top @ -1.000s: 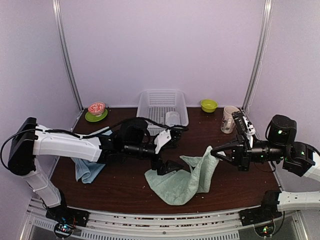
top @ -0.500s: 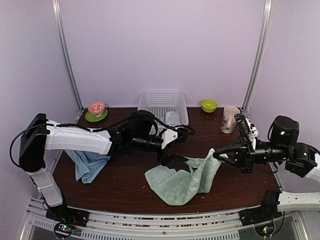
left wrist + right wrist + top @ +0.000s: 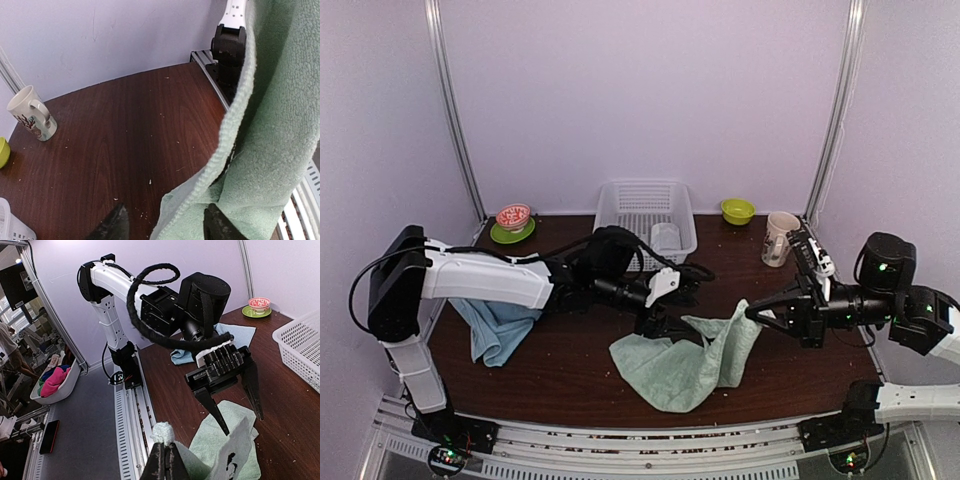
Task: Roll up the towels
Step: Pass from the right arm to the left
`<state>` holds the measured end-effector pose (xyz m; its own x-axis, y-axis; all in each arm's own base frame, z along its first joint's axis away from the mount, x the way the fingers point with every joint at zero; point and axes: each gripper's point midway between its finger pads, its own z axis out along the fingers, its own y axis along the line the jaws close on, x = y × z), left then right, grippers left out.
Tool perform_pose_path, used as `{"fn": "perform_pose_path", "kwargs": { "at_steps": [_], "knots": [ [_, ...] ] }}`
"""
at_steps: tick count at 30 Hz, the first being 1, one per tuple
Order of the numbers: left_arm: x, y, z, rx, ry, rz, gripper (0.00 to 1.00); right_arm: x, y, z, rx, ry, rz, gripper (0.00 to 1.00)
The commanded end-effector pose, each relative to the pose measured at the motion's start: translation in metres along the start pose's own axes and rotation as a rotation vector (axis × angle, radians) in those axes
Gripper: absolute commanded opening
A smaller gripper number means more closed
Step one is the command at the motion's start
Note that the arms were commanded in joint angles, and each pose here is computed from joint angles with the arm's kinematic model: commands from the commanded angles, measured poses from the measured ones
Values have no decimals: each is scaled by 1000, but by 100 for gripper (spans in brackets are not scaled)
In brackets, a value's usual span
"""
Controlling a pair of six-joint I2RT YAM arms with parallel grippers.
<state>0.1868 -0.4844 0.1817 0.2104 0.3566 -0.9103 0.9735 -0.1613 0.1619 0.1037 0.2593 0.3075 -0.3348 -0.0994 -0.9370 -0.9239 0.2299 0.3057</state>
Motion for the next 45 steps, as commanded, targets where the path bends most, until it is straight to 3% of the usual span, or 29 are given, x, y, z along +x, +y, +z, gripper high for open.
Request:
{"fn": "perform_pose_path", "kwargs": {
  "at_steps": [1,5,8,9,11,12,14,16,20,24,26,31,35,41,45],
  "knots": [
    [-9,2,4,26,-30,25,44,-3,2,1,-18,-7,-22,0],
    [-12,9,3,-17,-43,43,3,-1,1,4,-19,8,-14,0],
    [-16,26,-7,-124,-22,54,0,-2,-2,4,6,21,-16,0],
    [-19,34,-16,-178,-9,56,0,-3,-5,3,24,21,-16,6],
    [-27,57,-44,-313,25,50,0,-5,-12,0,79,18,-16,44],
    [-31,68,-63,-383,51,40,0,-7,-18,-2,117,10,-13,58],
    [-42,86,-103,-506,105,20,0,-10,-28,-7,184,-11,-9,74],
    [-57,95,-143,-621,156,22,0,-12,-36,-10,236,-37,-1,81],
    [-88,91,-202,-740,209,-16,0,-13,-60,-13,355,-90,29,81],
    [-105,91,-228,-823,187,-170,0,-11,-78,2,400,-124,107,79],
    [-112,89,-226,-802,176,-214,0,-14,-82,14,384,-147,147,78],
    [-129,66,-209,-715,152,-116,0,-31,-85,34,341,-206,202,76],
    [-123,42,-212,-634,146,-130,0,-35,-84,40,326,-206,202,76],
    [-93,33,-205,-634,142,-336,0,-12,-93,54,335,-135,236,74],
    [-96,49,-186,-646,75,-529,0,-8,-93,61,323,-133,258,71]
  ]
}}
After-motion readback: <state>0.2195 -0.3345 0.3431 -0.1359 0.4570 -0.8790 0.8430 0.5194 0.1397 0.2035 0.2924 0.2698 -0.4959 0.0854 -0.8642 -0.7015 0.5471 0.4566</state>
